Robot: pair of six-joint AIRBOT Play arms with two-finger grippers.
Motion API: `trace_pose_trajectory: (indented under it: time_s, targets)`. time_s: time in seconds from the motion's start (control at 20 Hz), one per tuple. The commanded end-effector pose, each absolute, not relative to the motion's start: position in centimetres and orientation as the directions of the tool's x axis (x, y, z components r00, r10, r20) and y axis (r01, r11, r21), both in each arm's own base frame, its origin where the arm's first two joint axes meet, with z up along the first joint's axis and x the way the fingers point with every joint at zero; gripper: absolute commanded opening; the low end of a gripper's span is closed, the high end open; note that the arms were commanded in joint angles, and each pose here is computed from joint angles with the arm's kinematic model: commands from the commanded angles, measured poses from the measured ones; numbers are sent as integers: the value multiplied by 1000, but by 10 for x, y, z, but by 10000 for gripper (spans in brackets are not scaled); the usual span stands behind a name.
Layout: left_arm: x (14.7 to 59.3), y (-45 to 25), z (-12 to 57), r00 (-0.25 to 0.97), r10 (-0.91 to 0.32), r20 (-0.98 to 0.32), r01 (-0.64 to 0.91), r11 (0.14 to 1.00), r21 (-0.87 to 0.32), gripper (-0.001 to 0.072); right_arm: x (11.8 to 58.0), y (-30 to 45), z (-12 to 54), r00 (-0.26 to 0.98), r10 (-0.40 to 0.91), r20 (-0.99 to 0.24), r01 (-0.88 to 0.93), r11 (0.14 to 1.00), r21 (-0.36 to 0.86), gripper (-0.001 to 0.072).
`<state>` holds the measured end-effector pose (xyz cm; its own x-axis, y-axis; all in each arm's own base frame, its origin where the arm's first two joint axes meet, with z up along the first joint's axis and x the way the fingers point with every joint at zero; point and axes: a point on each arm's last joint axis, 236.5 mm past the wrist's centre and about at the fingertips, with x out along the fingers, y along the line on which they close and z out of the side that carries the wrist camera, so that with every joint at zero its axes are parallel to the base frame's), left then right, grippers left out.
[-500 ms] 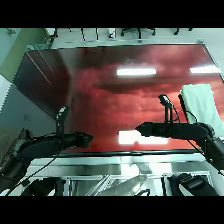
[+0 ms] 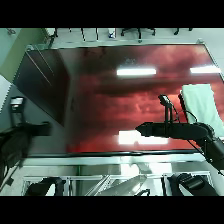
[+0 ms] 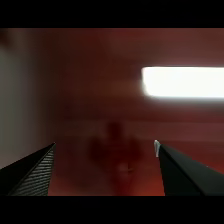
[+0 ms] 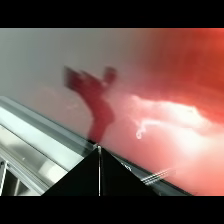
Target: Fold the shirts.
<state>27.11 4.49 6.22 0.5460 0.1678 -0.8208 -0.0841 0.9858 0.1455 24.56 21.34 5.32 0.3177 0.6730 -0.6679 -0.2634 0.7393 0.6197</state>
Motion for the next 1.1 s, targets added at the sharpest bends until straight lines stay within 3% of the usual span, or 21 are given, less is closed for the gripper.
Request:
trace_pose_trajectory:
  time_s: [0.0, 0.25, 0.55, 0.6, 0.65, 0.7, 0.9, 1.05]
  targets:
    - [226, 188, 48, 274, 511, -815, -384, 835, 395, 712, 245, 214, 53, 317, 673, -668, -264, 739, 620, 22]
    - [189, 272, -33, 67, 456, -887, -585, 739, 336, 713, 245, 214, 53, 317, 673, -668, -264, 739, 620, 23]
    - [186, 297, -113, 12, 375, -927, -592, 750, 296, 712, 246, 214, 53, 320, 673, -667, -264, 739, 620, 23]
    - [185, 295, -124, -3, 355, -935, -591, 754, 288, 654, 246, 214, 53, 320, 673, -667, -264, 739, 620, 23]
    - [182, 292, -127, -27, 329, -944, -600, 750, 278, 243, 246, 214, 53, 320, 673, -667, -264, 739, 620, 22]
    - [186, 291, -125, -28, 314, -949, -610, 747, 265, 22, 246, 214, 53, 320, 673, -667, -264, 739, 620, 22]
    - [236, 291, -55, 73, 368, -927, -602, 757, 254, 20, 246, 214, 53, 320, 673, -667, -264, 739, 620, 23]
    - [297, 250, 36, 274, 410, -870, -538, 815, 214, 21, 246, 214, 53, 320, 673, -667, -264, 739, 620, 22]
